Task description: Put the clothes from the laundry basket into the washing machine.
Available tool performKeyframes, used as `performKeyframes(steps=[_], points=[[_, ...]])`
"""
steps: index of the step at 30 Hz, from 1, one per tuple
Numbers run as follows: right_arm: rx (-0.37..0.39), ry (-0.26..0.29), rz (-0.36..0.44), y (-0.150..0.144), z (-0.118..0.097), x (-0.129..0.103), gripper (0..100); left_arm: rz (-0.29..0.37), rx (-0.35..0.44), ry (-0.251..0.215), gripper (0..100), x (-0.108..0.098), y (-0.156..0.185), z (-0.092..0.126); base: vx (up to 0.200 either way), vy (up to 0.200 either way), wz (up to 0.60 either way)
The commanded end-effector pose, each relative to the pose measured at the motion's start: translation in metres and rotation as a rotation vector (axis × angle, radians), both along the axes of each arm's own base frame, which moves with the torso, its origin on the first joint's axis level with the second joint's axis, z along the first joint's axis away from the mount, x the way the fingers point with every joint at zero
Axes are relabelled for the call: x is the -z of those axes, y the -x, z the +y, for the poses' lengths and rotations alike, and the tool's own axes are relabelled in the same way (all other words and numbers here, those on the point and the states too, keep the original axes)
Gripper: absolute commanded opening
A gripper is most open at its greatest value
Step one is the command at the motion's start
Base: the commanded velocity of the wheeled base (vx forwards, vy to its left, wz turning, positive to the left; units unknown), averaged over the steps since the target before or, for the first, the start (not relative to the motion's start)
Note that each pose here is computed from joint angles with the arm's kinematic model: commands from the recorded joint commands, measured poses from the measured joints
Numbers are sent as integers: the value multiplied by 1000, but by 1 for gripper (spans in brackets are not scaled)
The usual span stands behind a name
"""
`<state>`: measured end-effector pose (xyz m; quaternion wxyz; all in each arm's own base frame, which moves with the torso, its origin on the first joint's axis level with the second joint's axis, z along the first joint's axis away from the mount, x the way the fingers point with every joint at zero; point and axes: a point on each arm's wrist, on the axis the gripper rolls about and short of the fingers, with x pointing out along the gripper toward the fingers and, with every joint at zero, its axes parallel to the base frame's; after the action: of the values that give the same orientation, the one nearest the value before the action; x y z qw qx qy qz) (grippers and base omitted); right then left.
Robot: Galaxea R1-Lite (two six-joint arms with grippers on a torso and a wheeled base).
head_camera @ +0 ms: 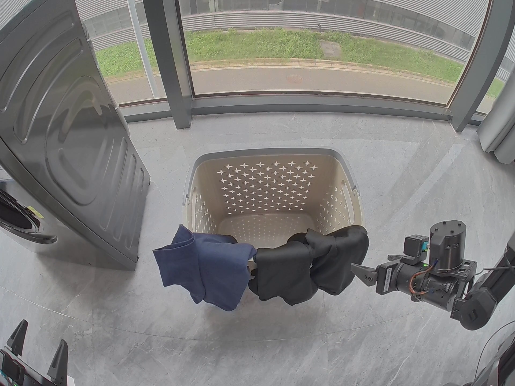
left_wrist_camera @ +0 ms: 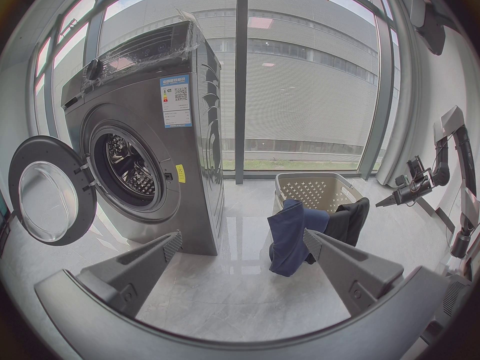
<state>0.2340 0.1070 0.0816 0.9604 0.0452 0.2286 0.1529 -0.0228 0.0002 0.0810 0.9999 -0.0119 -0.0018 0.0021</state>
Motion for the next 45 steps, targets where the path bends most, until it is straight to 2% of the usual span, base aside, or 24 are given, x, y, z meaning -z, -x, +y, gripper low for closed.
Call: performKeyframes(steps=[1, 32, 33, 45], points=[[8, 28, 28, -10, 7, 21, 100, 2, 0, 1, 100, 5, 0, 0, 0, 0, 0], [20, 5, -21, -59, 27, 33, 100, 2, 0, 1, 100, 5, 0, 0, 0, 0, 0], [20, 3, -24, -60, 28, 33, 0, 2, 0, 1, 100, 5, 0, 0, 0, 0, 0], [23, -24, -26, -62, 31, 31, 0, 2, 0, 1, 100, 5, 0, 0, 0, 0, 0]])
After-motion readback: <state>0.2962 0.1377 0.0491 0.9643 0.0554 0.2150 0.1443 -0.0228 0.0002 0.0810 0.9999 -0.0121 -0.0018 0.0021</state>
